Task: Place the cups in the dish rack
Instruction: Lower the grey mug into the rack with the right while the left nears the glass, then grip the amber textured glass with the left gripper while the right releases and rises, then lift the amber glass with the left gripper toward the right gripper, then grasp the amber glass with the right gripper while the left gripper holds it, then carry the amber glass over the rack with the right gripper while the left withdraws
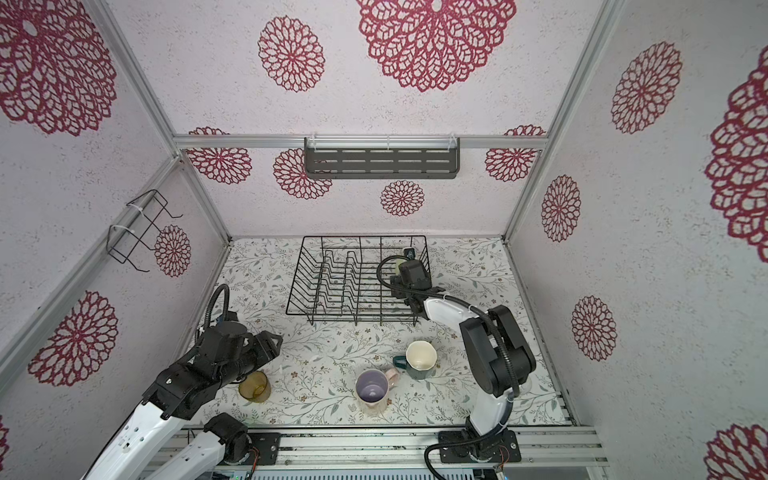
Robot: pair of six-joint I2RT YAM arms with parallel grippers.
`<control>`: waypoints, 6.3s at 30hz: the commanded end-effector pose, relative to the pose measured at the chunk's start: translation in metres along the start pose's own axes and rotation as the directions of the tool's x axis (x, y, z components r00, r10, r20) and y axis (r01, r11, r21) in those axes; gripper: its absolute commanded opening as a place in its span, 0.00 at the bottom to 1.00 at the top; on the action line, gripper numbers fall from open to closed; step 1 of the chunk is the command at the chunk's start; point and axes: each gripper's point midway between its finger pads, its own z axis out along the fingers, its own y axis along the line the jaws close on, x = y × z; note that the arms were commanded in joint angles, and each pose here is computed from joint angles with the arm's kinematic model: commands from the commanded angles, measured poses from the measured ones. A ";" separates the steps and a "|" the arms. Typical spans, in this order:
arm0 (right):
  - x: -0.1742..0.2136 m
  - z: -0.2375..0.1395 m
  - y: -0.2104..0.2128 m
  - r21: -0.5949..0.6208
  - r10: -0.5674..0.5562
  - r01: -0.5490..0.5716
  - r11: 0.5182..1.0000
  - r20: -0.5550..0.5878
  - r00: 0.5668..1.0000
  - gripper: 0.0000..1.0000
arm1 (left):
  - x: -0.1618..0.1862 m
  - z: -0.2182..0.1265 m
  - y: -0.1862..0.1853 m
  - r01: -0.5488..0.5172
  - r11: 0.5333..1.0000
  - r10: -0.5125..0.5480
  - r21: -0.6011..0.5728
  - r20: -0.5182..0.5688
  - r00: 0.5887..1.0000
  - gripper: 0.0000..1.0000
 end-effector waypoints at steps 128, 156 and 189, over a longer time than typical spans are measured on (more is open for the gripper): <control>-0.114 -0.315 0.193 -0.831 0.331 -0.378 -0.407 -0.520 0.787 0.94 | -0.026 -0.084 -0.248 -0.294 0.334 0.327 0.896 0.183 0.927 0.00; -0.100 -0.316 0.210 -0.818 0.316 -0.450 -0.359 -0.560 0.766 0.66 | -0.030 -0.067 -0.241 -0.340 0.397 0.333 0.853 0.211 0.919 0.02; -0.088 -0.095 0.120 -0.582 0.354 -0.347 0.736 -0.107 0.929 0.57 | -0.044 -0.045 -0.140 -0.396 0.769 0.303 0.502 0.259 0.917 0.68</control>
